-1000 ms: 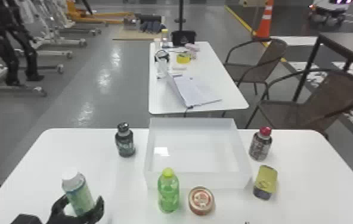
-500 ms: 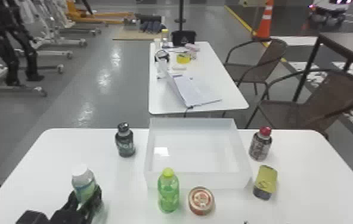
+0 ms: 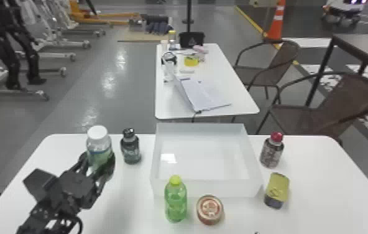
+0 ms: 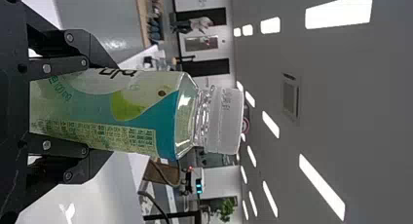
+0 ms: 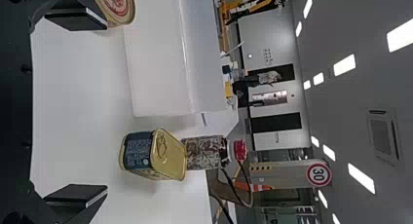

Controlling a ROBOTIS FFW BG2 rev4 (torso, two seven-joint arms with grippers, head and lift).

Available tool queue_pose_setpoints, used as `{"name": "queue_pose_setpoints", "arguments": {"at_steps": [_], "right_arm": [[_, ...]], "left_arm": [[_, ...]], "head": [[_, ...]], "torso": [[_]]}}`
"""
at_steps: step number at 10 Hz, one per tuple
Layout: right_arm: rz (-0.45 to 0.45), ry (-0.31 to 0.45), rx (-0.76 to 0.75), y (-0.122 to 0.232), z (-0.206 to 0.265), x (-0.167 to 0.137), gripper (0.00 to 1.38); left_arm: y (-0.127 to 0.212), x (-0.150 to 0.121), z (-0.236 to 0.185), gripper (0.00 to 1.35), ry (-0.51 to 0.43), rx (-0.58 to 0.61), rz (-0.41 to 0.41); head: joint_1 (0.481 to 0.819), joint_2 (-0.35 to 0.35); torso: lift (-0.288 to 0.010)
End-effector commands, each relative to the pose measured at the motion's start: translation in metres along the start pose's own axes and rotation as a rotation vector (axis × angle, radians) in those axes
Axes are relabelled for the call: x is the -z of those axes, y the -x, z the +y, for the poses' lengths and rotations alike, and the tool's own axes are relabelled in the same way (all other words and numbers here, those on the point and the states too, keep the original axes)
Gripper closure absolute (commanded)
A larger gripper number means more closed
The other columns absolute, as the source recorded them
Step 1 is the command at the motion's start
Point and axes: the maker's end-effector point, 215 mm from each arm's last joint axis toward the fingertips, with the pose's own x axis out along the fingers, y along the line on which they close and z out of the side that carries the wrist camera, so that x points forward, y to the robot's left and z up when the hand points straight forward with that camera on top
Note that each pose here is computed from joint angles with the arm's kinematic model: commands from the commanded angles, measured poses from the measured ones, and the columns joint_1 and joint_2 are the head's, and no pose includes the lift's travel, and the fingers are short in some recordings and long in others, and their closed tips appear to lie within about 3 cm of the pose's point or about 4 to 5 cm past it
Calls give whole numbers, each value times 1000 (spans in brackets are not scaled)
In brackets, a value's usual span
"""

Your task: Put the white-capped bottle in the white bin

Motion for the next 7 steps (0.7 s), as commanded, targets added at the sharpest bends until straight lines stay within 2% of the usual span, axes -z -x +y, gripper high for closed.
{"name": "queue_pose_setpoints", "arguments": {"at_steps": [1, 2, 4, 6, 7], "right_arm": [[4, 1, -3, -1, 1, 1, 108], [7, 5, -19, -5, 6, 1, 108], [7, 2, -22, -6, 8, 1, 110], [7, -2, -36, -11, 16, 1, 108], [8, -2, -37, -12, 17, 2, 108]], "left_arm": [[-41, -44, -30, 1124, -5, 83, -50], [-57, -52, -49, 1124, -32, 137, -57], [-94, -76, -107, 1124, -251, 311, -66], [-116, -59, -169, 1124, -476, 485, -35], [-123, -37, -186, 1124, -530, 536, 10]], "head": [[549, 0], [549, 0], [549, 0], [549, 0], [549, 0]], "torso": [[-100], [-100], [-100], [-100], [-100]]}}
